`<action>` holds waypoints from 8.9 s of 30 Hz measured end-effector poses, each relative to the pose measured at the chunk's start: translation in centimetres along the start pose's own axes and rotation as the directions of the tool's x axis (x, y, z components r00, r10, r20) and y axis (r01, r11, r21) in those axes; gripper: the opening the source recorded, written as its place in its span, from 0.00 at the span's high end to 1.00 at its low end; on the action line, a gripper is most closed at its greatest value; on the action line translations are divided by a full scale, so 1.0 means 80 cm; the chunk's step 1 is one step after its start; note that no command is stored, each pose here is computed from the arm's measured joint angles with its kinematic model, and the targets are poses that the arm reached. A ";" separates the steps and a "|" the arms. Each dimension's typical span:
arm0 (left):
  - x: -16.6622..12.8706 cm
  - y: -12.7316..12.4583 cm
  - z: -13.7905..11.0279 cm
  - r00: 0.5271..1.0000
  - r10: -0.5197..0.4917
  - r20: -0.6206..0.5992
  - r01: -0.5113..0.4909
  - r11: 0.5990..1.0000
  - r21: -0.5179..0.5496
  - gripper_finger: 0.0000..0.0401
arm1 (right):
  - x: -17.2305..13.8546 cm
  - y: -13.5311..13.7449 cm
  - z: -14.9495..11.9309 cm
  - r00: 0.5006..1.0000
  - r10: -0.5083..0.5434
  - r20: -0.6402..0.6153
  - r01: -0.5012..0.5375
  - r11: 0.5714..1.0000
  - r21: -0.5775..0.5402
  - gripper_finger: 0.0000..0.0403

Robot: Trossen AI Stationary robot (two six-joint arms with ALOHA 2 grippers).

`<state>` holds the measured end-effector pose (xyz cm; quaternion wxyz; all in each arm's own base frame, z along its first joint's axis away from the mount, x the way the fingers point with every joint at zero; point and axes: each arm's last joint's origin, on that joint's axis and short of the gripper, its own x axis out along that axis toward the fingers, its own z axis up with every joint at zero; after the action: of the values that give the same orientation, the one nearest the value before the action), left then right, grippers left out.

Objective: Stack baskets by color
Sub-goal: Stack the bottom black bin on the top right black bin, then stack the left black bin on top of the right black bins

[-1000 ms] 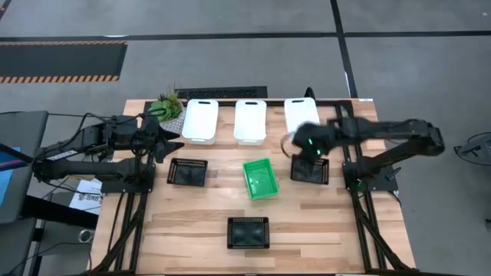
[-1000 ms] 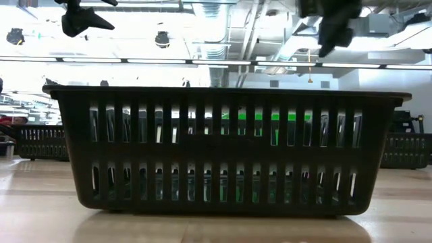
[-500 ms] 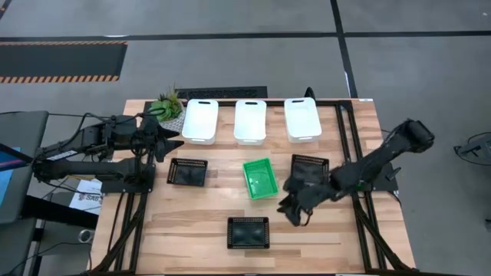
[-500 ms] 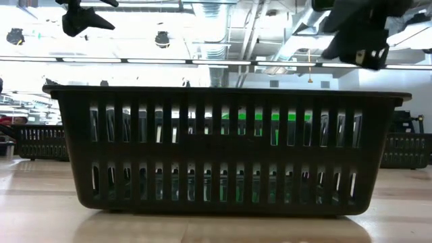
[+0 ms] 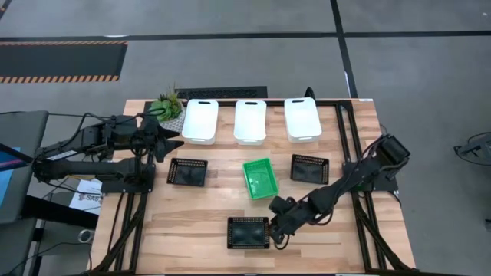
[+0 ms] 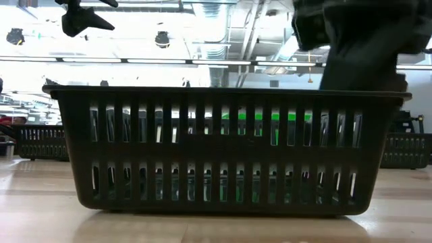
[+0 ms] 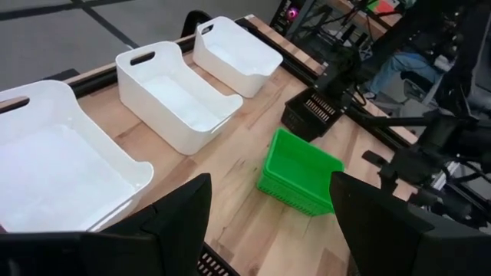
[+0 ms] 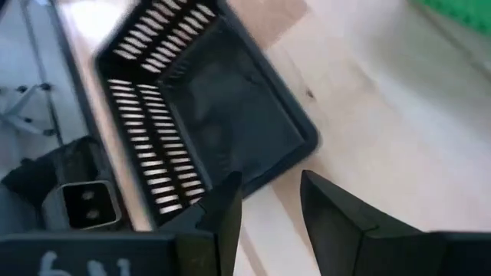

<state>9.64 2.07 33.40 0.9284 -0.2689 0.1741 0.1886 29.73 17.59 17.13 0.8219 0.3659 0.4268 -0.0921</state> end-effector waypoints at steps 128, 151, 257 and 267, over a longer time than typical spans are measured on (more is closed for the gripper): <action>0.000 0.001 -0.001 1.000 0.021 -0.002 -0.021 0.999 0.027 0.37 | -0.198 -0.184 0.017 0.651 -0.757 0.050 0.521 0.494 0.696 0.87; 0.000 0.002 -0.003 0.999 0.030 -0.017 -0.029 0.999 0.031 0.37 | -0.132 -0.159 0.037 0.777 -0.624 0.080 0.423 0.612 0.668 0.57; 0.183 0.032 -0.135 0.925 0.159 -0.346 -0.247 0.942 -0.226 0.37 | 0.035 -0.002 0.262 0.923 -0.124 0.364 0.205 0.960 -0.191 0.58; 0.146 0.006 -0.082 0.909 0.243 -0.339 -0.292 0.951 -0.099 0.37 | 0.060 -0.013 0.260 0.912 -0.162 0.376 0.262 0.937 -0.232 0.58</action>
<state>18.12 1.77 22.99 0.8301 -0.3375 0.3445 0.2800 45.45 3.49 20.56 0.9126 0.1758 0.3197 -0.1846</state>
